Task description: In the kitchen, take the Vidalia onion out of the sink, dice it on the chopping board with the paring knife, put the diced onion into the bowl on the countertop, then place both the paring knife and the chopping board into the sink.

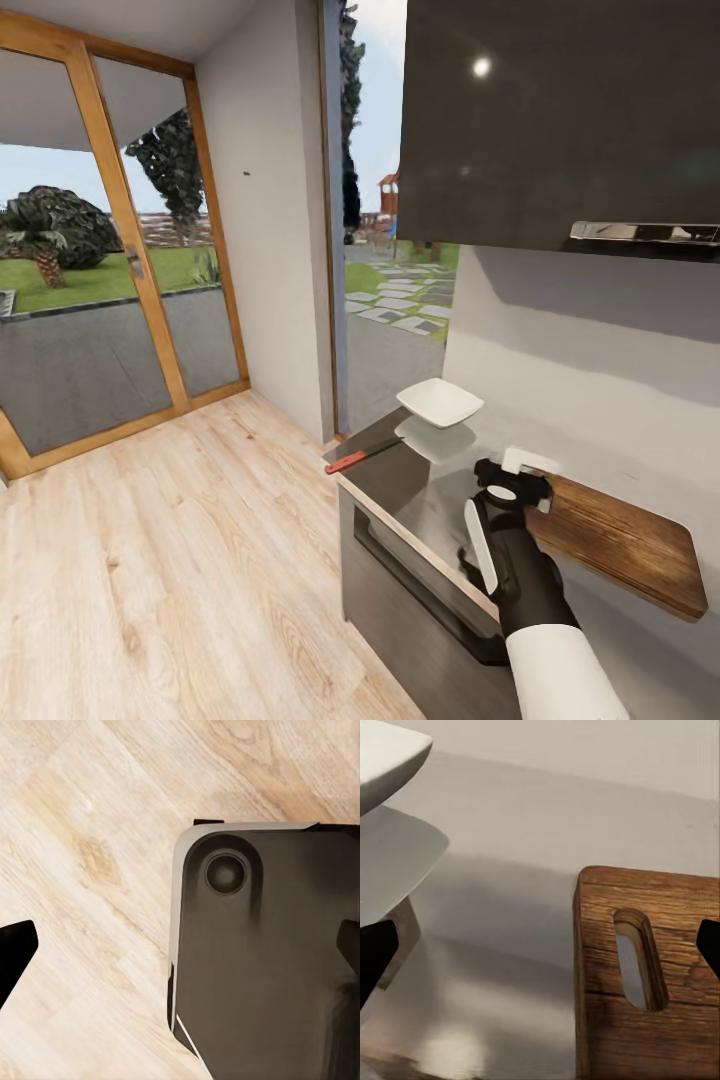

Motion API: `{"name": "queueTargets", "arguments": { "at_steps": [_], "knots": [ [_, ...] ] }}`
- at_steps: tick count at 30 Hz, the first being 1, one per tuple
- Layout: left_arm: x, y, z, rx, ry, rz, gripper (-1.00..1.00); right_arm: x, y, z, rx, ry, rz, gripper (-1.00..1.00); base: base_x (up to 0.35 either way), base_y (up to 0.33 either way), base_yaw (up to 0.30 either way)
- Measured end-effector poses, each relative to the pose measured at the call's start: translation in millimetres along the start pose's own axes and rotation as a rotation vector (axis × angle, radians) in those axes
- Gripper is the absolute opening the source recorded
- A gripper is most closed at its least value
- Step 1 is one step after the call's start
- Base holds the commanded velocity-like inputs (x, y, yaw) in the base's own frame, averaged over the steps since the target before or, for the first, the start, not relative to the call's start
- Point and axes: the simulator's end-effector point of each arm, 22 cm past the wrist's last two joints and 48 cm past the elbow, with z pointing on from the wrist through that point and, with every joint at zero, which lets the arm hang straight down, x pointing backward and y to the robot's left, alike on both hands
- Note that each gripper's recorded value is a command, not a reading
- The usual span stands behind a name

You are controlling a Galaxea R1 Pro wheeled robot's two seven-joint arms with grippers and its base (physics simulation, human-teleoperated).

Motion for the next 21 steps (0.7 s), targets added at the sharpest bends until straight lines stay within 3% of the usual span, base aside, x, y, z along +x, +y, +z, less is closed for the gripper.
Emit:
{"name": "queueTargets", "arguments": {
  "at_steps": [12,21],
  "knots": [
    [0.5,0.0,-0.1,0.0,0.001,0.0,1.0,8.0,7.3,0.7,-0.034,0.03,-0.013,1.0,0.0,-0.002,0.0],
    [0.5,0.0,0.0,0.0,0.002,0.0,1.0,7.6,4.6,2.1,-0.03,0.028,-0.016,1.0,0.0,-0.181,0.0]
  ]
}}
